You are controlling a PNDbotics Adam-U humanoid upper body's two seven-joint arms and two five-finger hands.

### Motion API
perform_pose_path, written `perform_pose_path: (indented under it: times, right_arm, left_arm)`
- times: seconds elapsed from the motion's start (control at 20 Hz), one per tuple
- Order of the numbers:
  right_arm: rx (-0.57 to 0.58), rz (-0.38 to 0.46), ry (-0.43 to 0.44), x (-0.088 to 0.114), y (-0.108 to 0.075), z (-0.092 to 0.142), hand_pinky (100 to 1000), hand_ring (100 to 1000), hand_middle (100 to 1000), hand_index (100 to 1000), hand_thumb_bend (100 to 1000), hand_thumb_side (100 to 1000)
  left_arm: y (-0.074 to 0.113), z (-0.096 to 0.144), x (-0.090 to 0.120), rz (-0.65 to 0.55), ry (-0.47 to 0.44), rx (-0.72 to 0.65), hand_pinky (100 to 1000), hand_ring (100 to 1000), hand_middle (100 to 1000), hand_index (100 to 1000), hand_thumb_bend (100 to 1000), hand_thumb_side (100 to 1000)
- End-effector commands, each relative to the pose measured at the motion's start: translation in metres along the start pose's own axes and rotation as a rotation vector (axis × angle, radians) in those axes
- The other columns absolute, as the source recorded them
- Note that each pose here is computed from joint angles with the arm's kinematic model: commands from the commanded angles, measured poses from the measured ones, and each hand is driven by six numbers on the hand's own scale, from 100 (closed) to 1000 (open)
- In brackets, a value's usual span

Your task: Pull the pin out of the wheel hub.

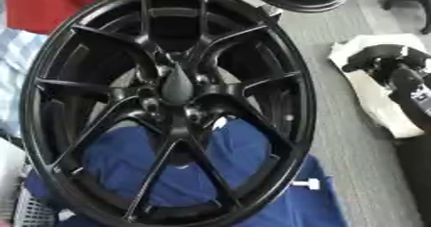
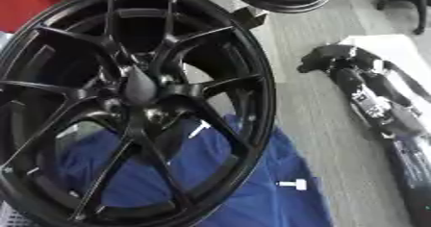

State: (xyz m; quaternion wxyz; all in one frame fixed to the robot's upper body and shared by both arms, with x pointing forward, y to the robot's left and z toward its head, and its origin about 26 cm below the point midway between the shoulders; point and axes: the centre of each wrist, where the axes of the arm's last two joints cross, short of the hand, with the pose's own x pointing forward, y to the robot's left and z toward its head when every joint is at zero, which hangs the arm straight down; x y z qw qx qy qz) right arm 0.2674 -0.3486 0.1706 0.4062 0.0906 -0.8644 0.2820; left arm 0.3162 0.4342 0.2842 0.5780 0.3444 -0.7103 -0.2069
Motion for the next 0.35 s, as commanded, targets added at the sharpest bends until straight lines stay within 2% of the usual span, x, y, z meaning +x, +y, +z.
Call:
perform_pose_path:
  times: [0.05, 0.35]
  right_arm:
    - [0.012, 0.017, -0.037, 0.009, -0.004, -0.006, 1000, 792, 758, 837, 100, 547]
    - [0.032, -0.001, -0.067, 0.010, -0.003, -0.014, 1000, 791, 758, 838, 100, 547]
  left_arm:
    - [0.003, 0.004, 0.030, 0.084, -0.175, 0.075, 753, 673, 605, 758, 100, 613]
    - [-0.046, 0.023, 0.048, 0.319, -0.383, 0.083, 745, 669, 605, 778, 100, 603]
